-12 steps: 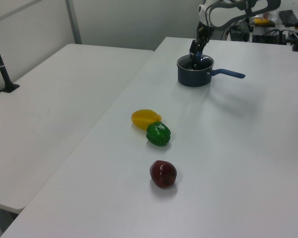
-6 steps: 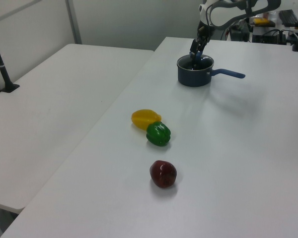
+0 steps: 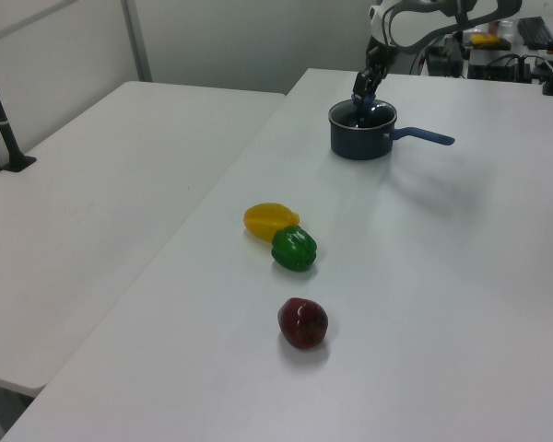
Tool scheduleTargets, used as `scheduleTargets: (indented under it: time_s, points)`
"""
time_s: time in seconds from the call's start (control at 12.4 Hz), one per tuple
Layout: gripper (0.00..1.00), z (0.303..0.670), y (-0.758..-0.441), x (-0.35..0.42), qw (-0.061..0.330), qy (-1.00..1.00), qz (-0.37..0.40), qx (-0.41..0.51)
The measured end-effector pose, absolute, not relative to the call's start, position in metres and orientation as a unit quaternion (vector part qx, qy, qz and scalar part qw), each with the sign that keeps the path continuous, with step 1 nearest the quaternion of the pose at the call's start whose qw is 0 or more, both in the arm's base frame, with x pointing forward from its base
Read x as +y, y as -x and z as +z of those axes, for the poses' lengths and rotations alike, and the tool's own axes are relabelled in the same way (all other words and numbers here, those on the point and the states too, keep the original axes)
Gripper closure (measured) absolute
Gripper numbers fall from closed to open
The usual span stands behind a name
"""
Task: Open lid
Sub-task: 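Lift the glass lid off the saucepan and carry it beside the pan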
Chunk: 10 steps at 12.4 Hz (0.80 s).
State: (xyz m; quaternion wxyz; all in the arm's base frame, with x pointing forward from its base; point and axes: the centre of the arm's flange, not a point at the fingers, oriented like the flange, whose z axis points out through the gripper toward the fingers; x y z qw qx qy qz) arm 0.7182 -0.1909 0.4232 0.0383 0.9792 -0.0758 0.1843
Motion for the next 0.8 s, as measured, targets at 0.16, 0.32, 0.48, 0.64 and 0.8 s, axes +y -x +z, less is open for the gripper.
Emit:
scheduleTargets:
  time_s: [0.16,0.32,0.48,0.64,0.8]
  points:
    - [0.39,0.43,-0.718,-0.191,0.039,-0.978,0.188,-0.076]
    - [0.39,0.44,-0.716,-0.19,0.037,-0.979,0.186,-0.076]
    - [0.39,0.453,-0.712,-0.188,0.035,-0.979,0.185,-0.075]
    - [0.39,0.47,-0.706,-0.186,0.032,-0.981,0.179,-0.075]
    - [0.39,0.486,-0.698,-0.188,0.029,-0.982,0.17,-0.078]
